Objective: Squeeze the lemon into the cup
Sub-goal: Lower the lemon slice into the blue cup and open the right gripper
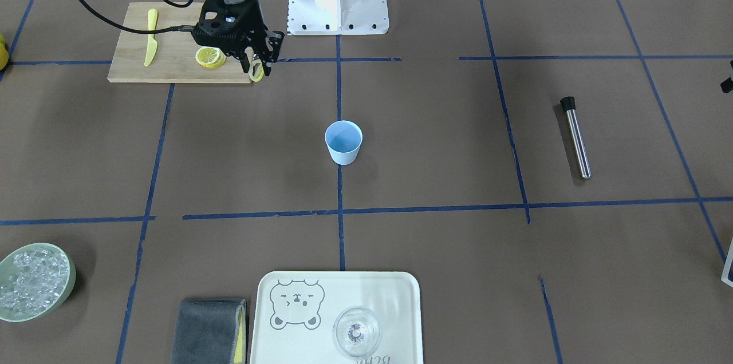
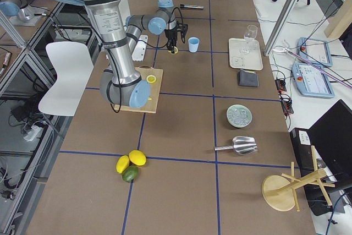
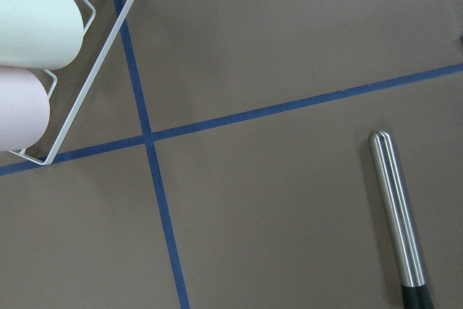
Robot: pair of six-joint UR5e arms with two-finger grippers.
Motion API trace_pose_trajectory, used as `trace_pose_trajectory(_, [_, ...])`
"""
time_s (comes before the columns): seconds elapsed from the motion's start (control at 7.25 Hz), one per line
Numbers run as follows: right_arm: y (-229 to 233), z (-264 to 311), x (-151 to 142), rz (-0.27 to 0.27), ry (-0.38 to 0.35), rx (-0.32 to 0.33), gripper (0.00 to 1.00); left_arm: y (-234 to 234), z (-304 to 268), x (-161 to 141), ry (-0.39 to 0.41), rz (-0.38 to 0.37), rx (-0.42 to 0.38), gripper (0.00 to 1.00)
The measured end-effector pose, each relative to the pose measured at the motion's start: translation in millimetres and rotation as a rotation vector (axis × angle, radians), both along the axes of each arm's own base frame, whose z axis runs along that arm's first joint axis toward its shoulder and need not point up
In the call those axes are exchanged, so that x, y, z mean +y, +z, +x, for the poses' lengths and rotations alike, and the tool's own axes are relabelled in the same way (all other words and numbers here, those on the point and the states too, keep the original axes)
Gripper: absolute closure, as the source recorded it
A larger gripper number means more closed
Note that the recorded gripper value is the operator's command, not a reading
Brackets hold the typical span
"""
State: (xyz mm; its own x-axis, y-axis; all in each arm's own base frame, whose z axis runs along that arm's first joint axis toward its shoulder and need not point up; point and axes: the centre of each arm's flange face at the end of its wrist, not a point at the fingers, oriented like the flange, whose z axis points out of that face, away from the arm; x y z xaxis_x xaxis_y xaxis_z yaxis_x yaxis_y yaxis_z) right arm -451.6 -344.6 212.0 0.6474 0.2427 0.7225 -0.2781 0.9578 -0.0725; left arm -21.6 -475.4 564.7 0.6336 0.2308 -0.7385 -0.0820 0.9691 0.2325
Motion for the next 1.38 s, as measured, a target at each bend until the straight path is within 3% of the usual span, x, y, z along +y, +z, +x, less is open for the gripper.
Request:
trace_pose_trajectory(0.69, [-63, -91, -89, -0.041, 0.102, -0.078, 0.51, 1, -1, 2, -0.001, -0.001, 0.0, 0.0])
trace_pose_trajectory(1.1, [-72, -113, -106, -0.055, 0.121, -0.078, 0.49, -1, -1, 3, -0.002, 0.002, 0.001, 0.0])
trace_pose_trajectory(1.38, [-71, -115, -107, -0.058, 0.121, -0.073, 0.41, -2, -1, 3, -0.003, 0.003, 0.0, 0.0])
